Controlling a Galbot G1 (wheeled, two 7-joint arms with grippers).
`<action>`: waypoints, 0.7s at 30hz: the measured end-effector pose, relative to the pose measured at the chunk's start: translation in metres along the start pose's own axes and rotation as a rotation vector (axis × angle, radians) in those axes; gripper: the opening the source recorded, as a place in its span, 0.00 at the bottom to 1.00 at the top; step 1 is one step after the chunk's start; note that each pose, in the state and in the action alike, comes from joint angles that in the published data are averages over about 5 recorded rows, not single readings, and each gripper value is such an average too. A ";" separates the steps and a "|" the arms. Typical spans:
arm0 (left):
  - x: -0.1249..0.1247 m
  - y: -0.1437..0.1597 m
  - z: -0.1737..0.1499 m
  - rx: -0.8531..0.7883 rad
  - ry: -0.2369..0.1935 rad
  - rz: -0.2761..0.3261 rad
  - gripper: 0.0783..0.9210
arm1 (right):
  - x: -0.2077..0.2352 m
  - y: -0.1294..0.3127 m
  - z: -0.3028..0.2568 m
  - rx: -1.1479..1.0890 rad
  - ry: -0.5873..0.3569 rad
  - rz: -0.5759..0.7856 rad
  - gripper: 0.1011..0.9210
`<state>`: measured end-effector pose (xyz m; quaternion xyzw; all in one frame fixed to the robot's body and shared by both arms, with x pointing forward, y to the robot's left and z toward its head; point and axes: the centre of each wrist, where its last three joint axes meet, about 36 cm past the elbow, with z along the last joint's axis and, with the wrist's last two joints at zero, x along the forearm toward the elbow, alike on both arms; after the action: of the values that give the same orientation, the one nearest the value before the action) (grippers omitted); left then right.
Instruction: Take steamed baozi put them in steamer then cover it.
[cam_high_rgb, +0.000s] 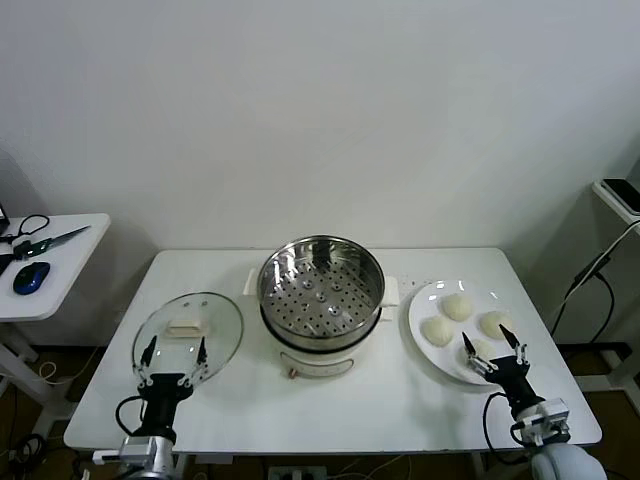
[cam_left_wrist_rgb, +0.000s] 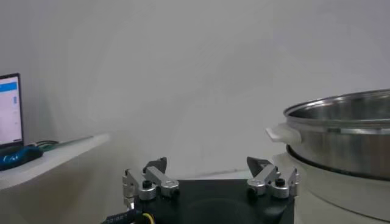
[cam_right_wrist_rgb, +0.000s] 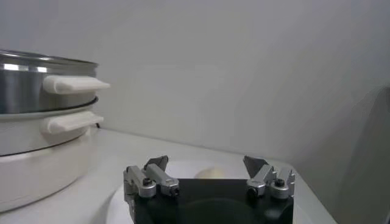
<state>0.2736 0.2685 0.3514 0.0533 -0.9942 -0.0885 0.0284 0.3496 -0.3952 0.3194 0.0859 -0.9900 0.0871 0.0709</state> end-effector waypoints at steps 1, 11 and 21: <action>0.000 0.000 0.000 0.000 0.000 -0.001 0.88 | -0.002 -0.002 -0.002 0.012 0.004 -0.011 0.88; 0.002 -0.005 -0.002 -0.006 -0.011 -0.015 0.88 | -0.065 -0.060 -0.054 0.312 0.117 -0.315 0.88; 0.009 -0.012 0.002 -0.005 -0.016 -0.023 0.88 | -0.161 -0.111 -0.126 0.697 0.327 -0.654 0.88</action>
<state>0.2654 0.2557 0.3471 0.0641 -0.9935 -0.0919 0.0196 0.5424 -0.4541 0.4354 0.3954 -0.7991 0.3982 0.2157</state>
